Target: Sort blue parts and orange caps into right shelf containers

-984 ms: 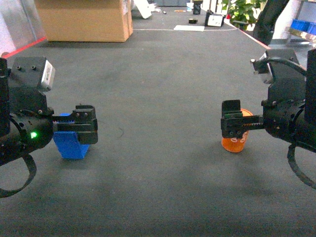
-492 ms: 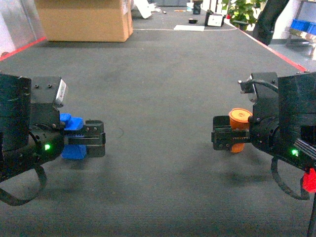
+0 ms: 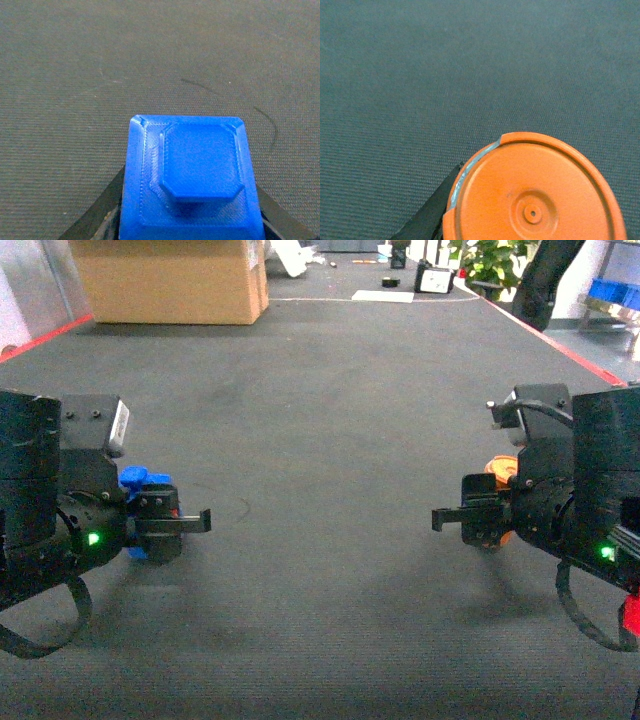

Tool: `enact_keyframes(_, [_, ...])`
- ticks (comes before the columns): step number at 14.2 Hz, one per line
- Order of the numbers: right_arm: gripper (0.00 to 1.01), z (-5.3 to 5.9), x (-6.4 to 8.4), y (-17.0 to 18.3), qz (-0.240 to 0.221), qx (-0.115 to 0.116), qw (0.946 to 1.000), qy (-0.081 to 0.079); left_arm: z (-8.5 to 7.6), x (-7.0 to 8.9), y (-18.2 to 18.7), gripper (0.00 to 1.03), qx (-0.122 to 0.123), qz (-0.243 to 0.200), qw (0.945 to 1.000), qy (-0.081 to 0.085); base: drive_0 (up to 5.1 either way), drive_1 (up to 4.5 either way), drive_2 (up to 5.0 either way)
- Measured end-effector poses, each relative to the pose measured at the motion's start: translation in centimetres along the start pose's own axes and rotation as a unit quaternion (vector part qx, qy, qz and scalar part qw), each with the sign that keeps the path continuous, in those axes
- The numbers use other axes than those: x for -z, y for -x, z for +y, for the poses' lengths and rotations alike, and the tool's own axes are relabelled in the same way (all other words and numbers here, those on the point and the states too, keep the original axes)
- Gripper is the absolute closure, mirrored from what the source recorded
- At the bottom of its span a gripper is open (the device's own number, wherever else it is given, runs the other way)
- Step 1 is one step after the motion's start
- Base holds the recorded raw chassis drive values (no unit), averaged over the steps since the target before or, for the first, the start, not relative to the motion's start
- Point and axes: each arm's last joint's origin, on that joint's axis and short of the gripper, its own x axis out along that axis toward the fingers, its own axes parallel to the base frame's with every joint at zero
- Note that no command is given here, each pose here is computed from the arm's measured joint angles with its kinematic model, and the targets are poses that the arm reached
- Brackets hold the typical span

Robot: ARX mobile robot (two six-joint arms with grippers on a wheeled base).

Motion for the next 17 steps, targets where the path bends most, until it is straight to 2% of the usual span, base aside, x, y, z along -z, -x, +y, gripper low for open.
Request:
enact_keyframes(2, [0.56,-0.3,-2.0,2.7,-0.056,0.008,0.9984,-0.008,0.5,-2.0,2.6,0.59,-0.016,-0.062,0.9979,0.012,0.0,0.0,0.0])
enact_keyframes(4, [0.56,-0.6,-4.5,7.1,-0.128,0.019,0.9914,-0.016,1.2,-5.0,6.7,0.59,-0.038,-0.15,0.9878,0.019,0.0,0.0,0.0])
enact_keyframes(6, [0.57,-1.3,-4.7,13.3,-0.17,0.021,0.9851,-0.012,1.7,-5.5,12.0,0.59,-0.068,-0.203,0.9765,0.022,0.0,0.0,0.0])
enact_keyframes(7, [0.57,-1.6,-5.2,15.8,-0.197,0.026,0.98,-0.017,1.7,-5.6,14.2,0.59,-0.076,-0.227,0.9705,0.026,0.0,0.0,0.0])
enact_keyframes(8, [0.57,-1.9,-6.0,18.0,-0.231,0.032,0.9724,-0.019,1.5,-5.7,16.2,0.59,-0.08,-0.249,0.9647,0.032,0.0,0.0,0.0])
enact_keyframes(9, [0.57,-2.1,-6.3,19.8,-0.252,0.035,0.9668,-0.022,1.4,-5.6,17.9,0.59,-0.077,-0.263,0.961,0.037,0.0,0.0,0.0])
enact_keyframes(12, [0.57,-2.0,-6.0,20.7,-0.246,0.024,0.969,-0.017,0.9,-4.7,18.6,0.59,-0.063,-0.243,0.9675,0.03,0.0,0.0,0.0])
enact_keyframes(13, [0.57,-2.0,-6.0,20.7,-0.246,0.024,0.9688,-0.017,0.9,-4.7,18.6,0.59,-0.063,-0.242,0.9679,0.029,0.0,0.0,0.0])
enact_keyframes(14, [0.57,-2.1,-5.9,20.6,-0.235,0.029,0.9715,-0.014,1.2,-4.6,18.6,0.59,-0.049,-0.229,0.972,0.018,0.0,0.0,0.0])
enact_keyframes(15, [0.57,-2.4,-5.3,20.9,-0.205,0.04,0.9779,-0.008,1.8,-3.9,18.9,0.59,-0.018,-0.222,0.9748,0.006,0.0,0.0,0.0])
enact_keyframes(16, [0.57,-3.1,-4.2,21.5,-0.199,0.045,0.979,-0.004,2.5,-2.9,19.4,0.59,-0.003,-0.22,0.9755,0.002,0.0,0.0,0.0])
enact_keyframes(17, [0.57,-3.8,-3.4,22.2,-0.2,0.052,0.9785,-0.005,3.2,-2.2,19.7,0.59,0.001,-0.22,0.9754,0.001,0.0,0.0,0.0])
